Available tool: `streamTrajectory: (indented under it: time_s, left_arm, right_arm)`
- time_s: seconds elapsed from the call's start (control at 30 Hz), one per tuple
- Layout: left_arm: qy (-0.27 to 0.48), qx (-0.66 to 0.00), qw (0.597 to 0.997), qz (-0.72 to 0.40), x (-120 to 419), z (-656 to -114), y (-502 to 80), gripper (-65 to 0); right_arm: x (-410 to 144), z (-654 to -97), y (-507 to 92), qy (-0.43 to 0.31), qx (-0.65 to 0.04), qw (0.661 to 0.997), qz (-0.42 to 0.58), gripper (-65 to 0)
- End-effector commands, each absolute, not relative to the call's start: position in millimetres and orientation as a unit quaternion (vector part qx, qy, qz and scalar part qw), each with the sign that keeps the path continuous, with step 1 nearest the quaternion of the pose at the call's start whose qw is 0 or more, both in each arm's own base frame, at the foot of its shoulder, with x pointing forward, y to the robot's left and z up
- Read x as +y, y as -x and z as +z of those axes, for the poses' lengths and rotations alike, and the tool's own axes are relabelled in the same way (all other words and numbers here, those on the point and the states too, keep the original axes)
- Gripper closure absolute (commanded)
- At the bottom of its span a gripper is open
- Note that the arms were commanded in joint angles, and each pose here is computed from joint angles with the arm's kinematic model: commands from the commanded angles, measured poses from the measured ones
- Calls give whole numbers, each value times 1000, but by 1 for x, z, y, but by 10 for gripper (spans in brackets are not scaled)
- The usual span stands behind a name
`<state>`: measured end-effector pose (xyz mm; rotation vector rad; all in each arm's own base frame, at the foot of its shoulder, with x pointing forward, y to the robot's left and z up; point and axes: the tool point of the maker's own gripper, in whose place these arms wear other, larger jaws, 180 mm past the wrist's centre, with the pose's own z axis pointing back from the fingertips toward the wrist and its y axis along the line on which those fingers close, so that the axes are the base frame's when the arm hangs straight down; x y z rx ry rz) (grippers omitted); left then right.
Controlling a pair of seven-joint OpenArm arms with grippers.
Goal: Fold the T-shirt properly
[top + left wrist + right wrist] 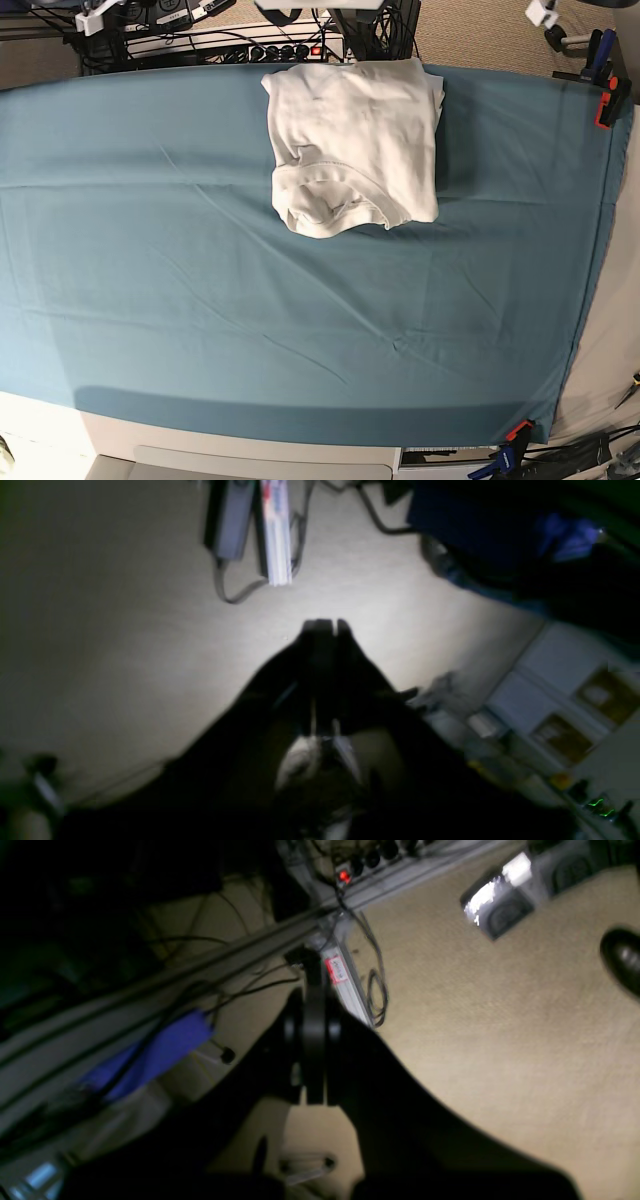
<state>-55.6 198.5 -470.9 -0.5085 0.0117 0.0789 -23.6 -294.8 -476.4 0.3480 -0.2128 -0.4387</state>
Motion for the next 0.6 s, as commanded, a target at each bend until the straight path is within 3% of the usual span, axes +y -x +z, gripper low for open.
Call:
streamTrajectory:
  time_s: [0.0, 0.23, 0.4, 0.57]
  left_arm:
    - [255, 12, 966, 50, 201, -477, 60, 0]
    - [263, 29, 958, 107, 192, -539, 54, 0]
    - [218, -28, 975, 38, 185, -580, 24, 0]
    - [170, -59, 983, -31, 170, -611, 7, 0]
  right_arm:
    - [-304, -482, 26, -162, -100, 958, -215, 0]
    - [-308, -557, 27, -122, -72, 966, -215, 0]
    - [-283, -593, 16, -126, -70, 972, -188, 0]
    - [-275, -619, 10, -71, -72, 980, -174, 0]
